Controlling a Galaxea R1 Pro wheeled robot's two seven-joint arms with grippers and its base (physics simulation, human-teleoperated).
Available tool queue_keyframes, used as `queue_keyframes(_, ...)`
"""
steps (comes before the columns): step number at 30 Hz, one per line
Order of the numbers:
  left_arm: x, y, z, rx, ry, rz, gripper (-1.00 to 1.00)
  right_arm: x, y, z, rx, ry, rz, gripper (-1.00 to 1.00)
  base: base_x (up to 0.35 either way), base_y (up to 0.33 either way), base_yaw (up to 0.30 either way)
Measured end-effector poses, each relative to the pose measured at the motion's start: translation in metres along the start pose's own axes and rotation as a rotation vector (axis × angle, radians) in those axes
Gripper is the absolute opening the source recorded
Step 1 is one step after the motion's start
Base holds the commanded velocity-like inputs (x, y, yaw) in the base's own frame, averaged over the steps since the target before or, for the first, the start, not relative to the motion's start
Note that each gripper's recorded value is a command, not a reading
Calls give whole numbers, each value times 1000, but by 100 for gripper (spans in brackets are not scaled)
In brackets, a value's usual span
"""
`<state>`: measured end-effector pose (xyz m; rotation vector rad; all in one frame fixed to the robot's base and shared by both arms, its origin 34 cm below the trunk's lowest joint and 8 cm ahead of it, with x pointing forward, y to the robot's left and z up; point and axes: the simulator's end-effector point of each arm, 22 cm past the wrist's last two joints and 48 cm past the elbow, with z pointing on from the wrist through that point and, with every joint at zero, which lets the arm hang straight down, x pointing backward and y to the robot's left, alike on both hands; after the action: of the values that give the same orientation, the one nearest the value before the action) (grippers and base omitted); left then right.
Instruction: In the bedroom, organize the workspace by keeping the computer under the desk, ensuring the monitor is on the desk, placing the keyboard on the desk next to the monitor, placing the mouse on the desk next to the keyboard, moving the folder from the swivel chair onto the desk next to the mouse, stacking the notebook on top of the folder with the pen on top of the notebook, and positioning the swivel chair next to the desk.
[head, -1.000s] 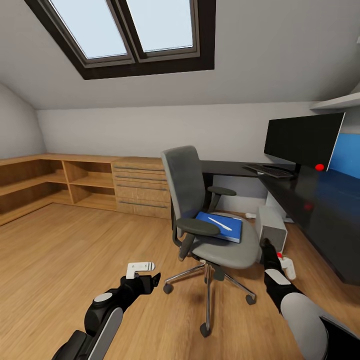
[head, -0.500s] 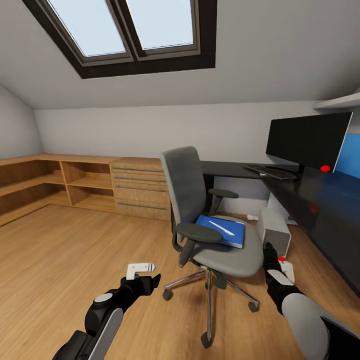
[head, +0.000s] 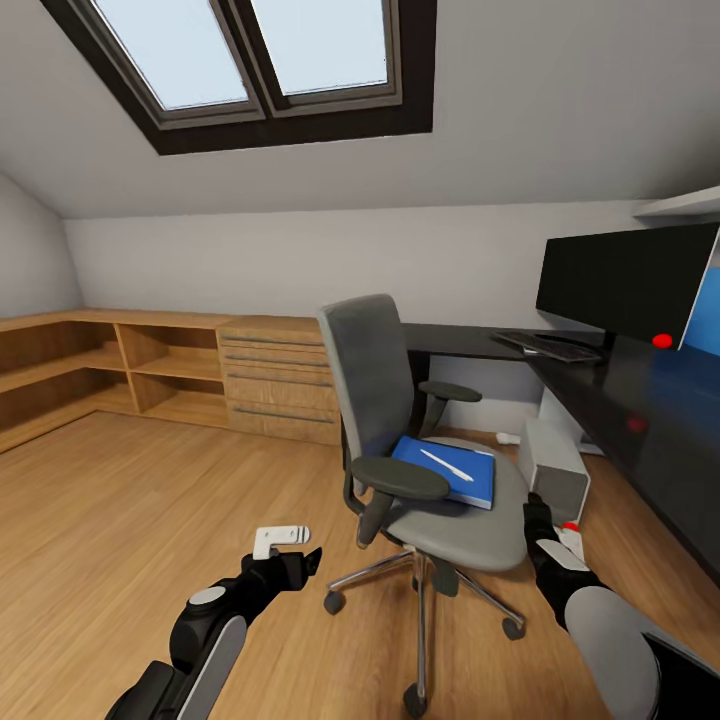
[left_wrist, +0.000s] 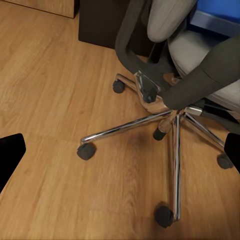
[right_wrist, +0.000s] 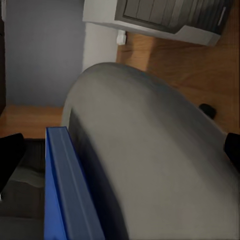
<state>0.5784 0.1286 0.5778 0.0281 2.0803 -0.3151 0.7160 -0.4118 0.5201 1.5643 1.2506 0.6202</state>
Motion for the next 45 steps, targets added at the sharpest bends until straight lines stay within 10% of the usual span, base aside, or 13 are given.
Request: queue_keyframes(45,-7,-5,-7,6,-19,10,100,-3,13,-7,-10,-4,22,100,99,0,157)
